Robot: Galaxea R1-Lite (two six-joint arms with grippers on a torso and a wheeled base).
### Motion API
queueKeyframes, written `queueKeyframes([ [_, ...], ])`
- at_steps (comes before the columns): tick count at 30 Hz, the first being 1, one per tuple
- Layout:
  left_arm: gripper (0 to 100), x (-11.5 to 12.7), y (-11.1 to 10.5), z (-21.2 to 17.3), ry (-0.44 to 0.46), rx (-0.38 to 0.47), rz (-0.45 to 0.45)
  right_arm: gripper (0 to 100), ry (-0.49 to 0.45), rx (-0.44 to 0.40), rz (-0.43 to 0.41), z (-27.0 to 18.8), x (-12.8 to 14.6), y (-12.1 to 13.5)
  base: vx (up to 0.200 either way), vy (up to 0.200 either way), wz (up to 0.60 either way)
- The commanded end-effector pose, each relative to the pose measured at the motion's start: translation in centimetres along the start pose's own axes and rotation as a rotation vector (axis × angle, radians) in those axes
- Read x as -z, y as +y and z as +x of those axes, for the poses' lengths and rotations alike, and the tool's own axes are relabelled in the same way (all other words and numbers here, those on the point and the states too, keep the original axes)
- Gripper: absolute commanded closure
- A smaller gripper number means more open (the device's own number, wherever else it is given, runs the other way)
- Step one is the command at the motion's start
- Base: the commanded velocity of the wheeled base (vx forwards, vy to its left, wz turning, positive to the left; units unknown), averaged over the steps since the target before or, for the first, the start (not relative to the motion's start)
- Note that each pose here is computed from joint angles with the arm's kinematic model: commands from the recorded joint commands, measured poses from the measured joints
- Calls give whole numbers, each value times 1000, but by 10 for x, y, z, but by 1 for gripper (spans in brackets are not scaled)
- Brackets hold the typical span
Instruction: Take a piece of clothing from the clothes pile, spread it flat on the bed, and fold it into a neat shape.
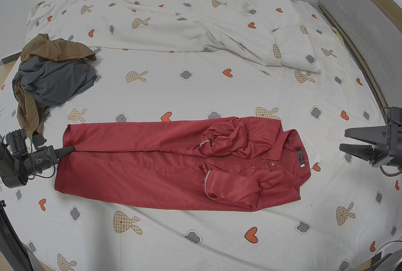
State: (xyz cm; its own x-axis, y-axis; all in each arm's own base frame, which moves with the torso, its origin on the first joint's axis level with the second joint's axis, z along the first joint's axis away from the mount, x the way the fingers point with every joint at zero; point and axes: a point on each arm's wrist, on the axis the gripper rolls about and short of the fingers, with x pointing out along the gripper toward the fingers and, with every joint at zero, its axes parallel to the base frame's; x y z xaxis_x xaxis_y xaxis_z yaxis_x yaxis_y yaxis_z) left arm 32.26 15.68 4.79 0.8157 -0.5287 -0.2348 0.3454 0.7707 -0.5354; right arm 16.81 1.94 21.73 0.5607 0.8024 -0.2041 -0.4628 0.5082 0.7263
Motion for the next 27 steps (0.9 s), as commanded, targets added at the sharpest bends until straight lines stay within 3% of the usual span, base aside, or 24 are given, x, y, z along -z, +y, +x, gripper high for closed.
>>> queueKeyframes([
  [1, 100, -6, 10, -17, -29, -47, -13, 0, 2, -1, 1, 0, 0, 0, 0, 0, 0],
  [5, 100, -6, 13, -22, -35, -61, -19, 0, 2, -1, 1, 0, 0, 0, 0, 0, 0],
  [9, 100, -6, 7, -22, -30, -66, 32, 0, 2, -1, 1, 0, 0, 0, 0, 0, 0],
  [12, 100, 1, -4, -5, 2, -138, 123, 0, 3, -2, 1, 0, 0, 0, 0, 0, 0],
  [15, 100, 1, -20, 6, 13, -208, 148, 0, 3, -2, 1, 0, 0, 0, 0, 0, 0],
  [24, 100, -21, -69, 1, 55, -181, 125, 0, 3, -2, 1, 0, 0, 0, 0, 0, 0],
  [27, 100, -24, -79, 4, 58, -210, 139, 0, 2, -3, 0, 0, 0, 0, 0, 0, 0],
])
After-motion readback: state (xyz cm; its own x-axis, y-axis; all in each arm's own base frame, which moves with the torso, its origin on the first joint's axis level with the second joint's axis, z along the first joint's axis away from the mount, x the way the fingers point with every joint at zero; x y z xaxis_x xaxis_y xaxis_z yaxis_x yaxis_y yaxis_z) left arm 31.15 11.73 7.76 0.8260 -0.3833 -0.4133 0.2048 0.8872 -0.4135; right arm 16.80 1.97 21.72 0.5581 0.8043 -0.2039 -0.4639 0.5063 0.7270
